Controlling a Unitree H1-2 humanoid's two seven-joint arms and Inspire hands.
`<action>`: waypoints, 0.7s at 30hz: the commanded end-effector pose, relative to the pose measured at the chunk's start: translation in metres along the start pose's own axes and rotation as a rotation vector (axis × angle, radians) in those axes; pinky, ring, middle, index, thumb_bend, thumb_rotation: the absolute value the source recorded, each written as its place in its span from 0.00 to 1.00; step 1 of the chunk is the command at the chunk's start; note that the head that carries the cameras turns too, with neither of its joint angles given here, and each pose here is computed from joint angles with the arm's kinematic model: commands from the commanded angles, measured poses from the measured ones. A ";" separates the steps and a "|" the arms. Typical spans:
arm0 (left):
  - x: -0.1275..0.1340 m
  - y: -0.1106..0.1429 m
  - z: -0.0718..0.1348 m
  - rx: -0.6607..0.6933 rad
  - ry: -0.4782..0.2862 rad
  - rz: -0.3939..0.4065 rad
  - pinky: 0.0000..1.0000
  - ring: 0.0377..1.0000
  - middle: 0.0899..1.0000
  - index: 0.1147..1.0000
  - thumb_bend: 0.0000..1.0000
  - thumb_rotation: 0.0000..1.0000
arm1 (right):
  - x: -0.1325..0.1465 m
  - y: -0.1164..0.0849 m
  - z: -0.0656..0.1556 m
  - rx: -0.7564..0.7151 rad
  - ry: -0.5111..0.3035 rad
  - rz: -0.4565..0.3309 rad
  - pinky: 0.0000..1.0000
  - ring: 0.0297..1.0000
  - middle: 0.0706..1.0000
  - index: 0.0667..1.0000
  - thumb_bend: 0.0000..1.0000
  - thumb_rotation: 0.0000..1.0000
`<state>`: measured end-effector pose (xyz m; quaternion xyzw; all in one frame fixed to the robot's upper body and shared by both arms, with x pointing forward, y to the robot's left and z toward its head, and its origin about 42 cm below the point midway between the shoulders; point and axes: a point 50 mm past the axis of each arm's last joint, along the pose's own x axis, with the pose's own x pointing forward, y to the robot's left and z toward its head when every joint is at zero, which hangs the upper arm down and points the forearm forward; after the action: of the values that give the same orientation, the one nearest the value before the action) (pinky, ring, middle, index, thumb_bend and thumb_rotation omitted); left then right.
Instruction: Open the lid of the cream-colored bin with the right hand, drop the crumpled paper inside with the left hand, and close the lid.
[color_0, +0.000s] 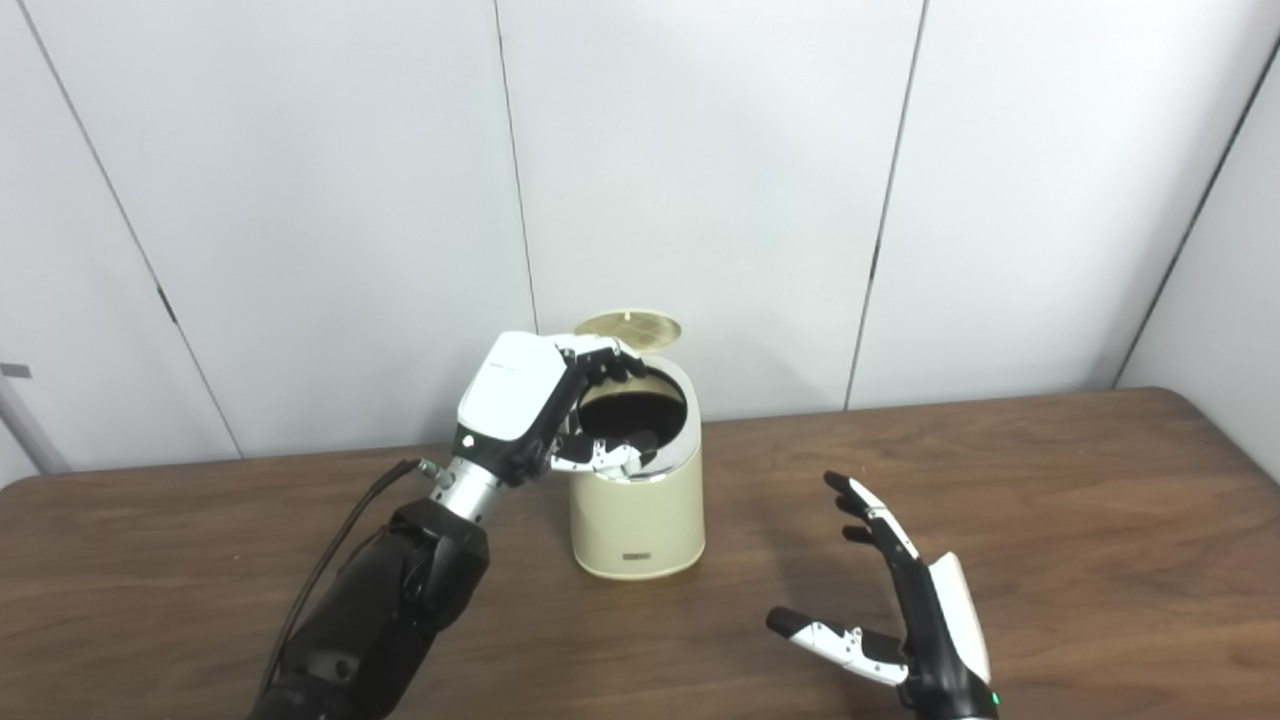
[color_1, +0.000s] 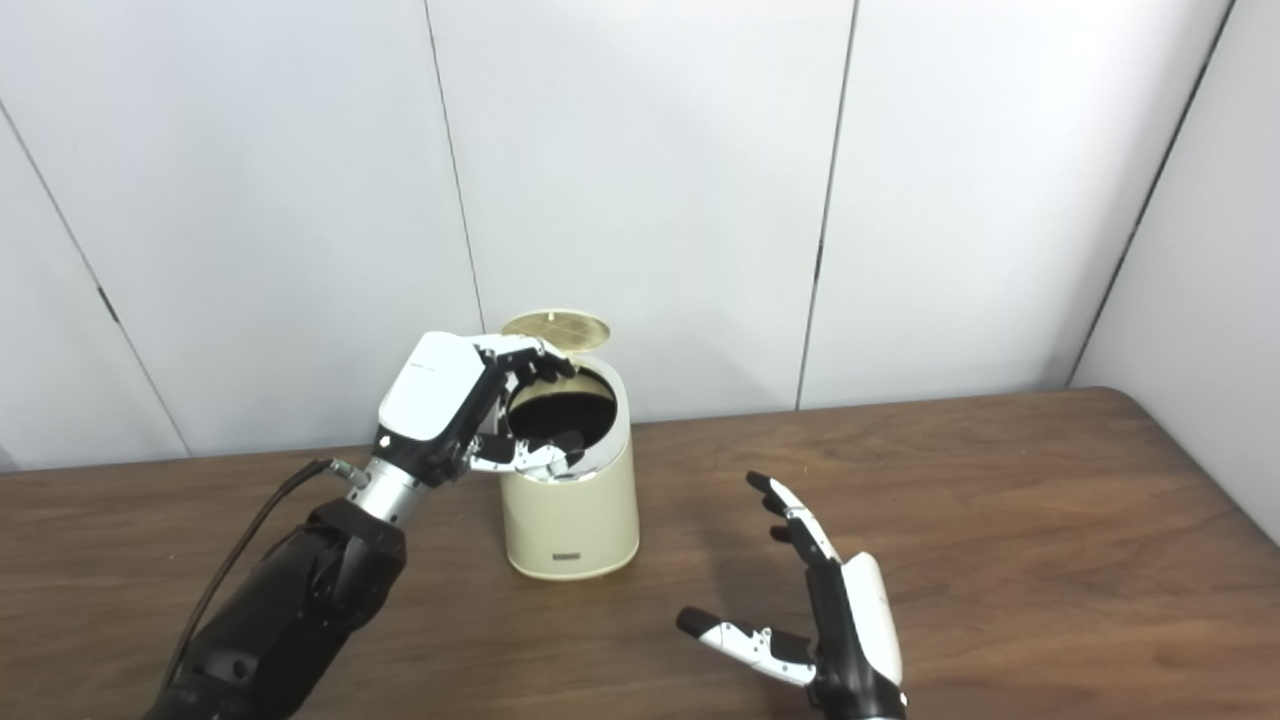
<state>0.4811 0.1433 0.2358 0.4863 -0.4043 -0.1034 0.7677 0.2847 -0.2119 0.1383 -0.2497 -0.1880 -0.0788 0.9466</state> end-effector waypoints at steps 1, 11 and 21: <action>0.010 0.002 0.005 0.009 -0.030 -0.022 0.48 0.54 0.57 0.59 1.00 0.30 | -0.011 0.015 0.001 0.040 0.014 0.013 0.75 0.84 0.87 0.85 0.86 0.59; 0.009 0.002 0.007 0.002 -0.037 -0.019 0.49 0.56 0.58 0.60 1.00 0.30 | -0.010 0.015 0.001 0.047 0.018 0.012 0.75 0.84 0.87 0.85 0.87 0.60; -0.011 0.014 0.015 -0.026 -0.057 0.069 0.39 0.42 0.45 0.47 0.94 0.25 | -0.009 0.014 -0.002 0.036 0.022 0.017 0.76 0.85 0.87 0.85 0.86 0.60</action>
<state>0.4607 0.1486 0.2305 0.4686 -0.4178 -0.0971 0.7723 0.2852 -0.2109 0.1381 -0.2465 -0.1879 -0.0771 0.9476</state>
